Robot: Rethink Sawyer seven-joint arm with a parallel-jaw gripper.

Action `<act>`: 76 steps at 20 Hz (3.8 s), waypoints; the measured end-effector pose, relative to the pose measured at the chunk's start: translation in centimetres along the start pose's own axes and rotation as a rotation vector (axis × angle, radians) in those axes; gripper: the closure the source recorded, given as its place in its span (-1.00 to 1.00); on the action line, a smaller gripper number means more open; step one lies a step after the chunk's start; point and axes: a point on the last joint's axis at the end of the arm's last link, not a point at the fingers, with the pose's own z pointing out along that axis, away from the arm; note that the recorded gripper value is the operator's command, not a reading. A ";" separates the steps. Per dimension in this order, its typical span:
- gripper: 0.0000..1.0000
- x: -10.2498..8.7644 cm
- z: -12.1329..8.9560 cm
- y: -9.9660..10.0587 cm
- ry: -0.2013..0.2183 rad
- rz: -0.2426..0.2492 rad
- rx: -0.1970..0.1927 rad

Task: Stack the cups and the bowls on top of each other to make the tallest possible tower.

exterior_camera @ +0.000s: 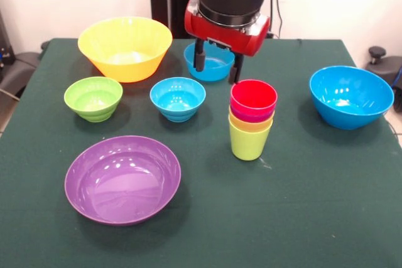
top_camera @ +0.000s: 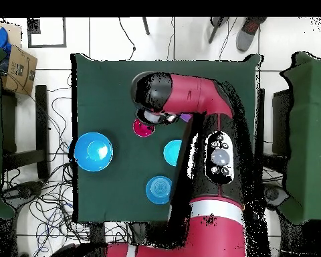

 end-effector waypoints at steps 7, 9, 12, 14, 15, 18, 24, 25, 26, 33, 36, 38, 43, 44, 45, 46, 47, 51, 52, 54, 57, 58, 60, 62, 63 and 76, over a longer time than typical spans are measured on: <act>-1.00 -1.3 1.2 -0.7 -0.013 0.011 -0.033; -1.00 -1.7 1.9 -1.0 -0.003 0.017 -0.042; -1.00 -2.4 3.0 -1.2 0.011 0.025 -0.057; -1.00 -2.8 3.6 -1.3 0.019 0.029 -0.069; -1.00 -3.0 3.8 -1.3 0.021 0.031 -0.075; -1.00 -3.9 4.7 -1.3 0.028 0.038 -0.095; -1.00 -5.0 6.2 -0.7 0.038 0.040 -0.125; -1.00 -5.1 6.5 -0.6 0.039 0.039 -0.126; -1.00 -5.1 6.7 -0.6 0.039 0.036 -0.126; -1.00 -5.6 8.7 -1.0 0.043 0.001 -0.103; -1.00 -5.9 9.2 -1.1 0.051 -0.014 -0.085; -1.00 -5.9 9.3 -1.1 0.065 -0.028 -0.060; -1.00 -5.3 8.9 -0.7 0.083 -0.053 -0.026; -1.00 -5.2 8.6 -0.5 0.086 -0.057 -0.022; -1.00 -5.0 8.2 -0.4 0.091 -0.060 -0.017; -1.00 -4.9 7.9 -0.3 0.094 -0.062 -0.014; -1.00 -4.8 7.2 -0.3 0.096 -0.065 -0.011; -1.00 -4.4 4.3 -0.2 0.094 -0.071 -0.001; -1.00 -4.3 3.8 -0.3 0.092 -0.071 0.000; -1.00 -4.1 2.1 -0.4 0.084 -0.072 0.003; -1.00 -3.9 0.3 -0.7 0.077 -0.071 0.008; -1.00 -3.8 -0.1 -0.8 0.075 -0.070 0.010; -1.00 -3.6 -1.7 -1.2 0.064 -0.068 0.017; -1.00 -3.6 -2.3 -1.3 0.058 -0.066 0.019; -1.00 -3.5 -2.8 -1.5 0.052 -0.065 0.020; -1.00 0.0 -2.8 -4.2 0.116 -0.060 0.043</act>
